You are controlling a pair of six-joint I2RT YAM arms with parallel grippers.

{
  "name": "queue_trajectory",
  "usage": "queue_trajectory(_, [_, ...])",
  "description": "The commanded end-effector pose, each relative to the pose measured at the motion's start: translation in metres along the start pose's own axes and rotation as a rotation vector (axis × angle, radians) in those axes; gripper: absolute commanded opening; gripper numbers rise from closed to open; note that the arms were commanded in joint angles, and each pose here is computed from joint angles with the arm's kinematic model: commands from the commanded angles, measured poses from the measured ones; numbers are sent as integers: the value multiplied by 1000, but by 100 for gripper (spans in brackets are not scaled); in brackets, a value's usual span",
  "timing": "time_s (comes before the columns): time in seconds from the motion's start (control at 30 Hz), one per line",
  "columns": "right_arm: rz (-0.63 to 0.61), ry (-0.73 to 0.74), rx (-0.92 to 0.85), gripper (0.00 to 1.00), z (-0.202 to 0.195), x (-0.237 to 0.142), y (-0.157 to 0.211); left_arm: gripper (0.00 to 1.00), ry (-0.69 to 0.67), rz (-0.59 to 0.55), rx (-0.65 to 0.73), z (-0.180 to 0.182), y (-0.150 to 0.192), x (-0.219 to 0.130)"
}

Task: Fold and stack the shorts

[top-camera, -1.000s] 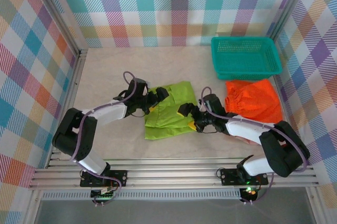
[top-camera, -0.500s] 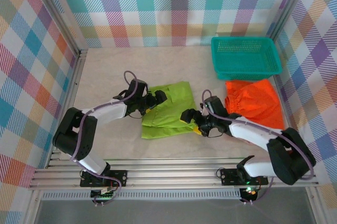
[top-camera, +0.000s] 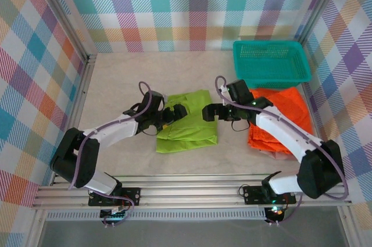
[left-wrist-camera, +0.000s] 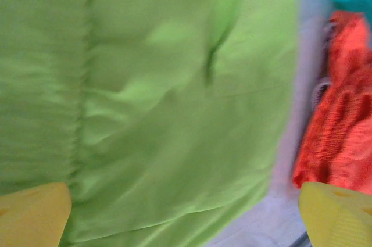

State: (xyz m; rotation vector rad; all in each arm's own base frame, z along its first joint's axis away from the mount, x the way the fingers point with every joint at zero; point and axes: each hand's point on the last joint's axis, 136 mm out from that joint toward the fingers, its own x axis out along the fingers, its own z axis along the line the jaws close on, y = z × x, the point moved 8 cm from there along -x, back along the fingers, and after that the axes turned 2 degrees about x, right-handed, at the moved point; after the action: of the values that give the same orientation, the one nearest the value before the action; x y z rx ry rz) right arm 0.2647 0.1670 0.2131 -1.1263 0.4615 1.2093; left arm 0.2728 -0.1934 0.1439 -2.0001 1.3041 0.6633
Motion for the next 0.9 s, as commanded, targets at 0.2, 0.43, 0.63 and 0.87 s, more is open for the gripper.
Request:
queue_trajectory(0.2, [111,-150,32,99,-30,26,-16,100,-142,72,-2,48,30,18])
queue_trajectory(0.43, [215,-261,92,97,-44,71,-20,100,-161,85,11,55,34,18])
queue_trajectory(0.63, [246,-277,138,91,-52,95,-21,100,-158,83,15,54,34,17])
queue_trajectory(0.87, [263,-306,193,77,-55,110,-19,100,-155,82,13,53,32,19])
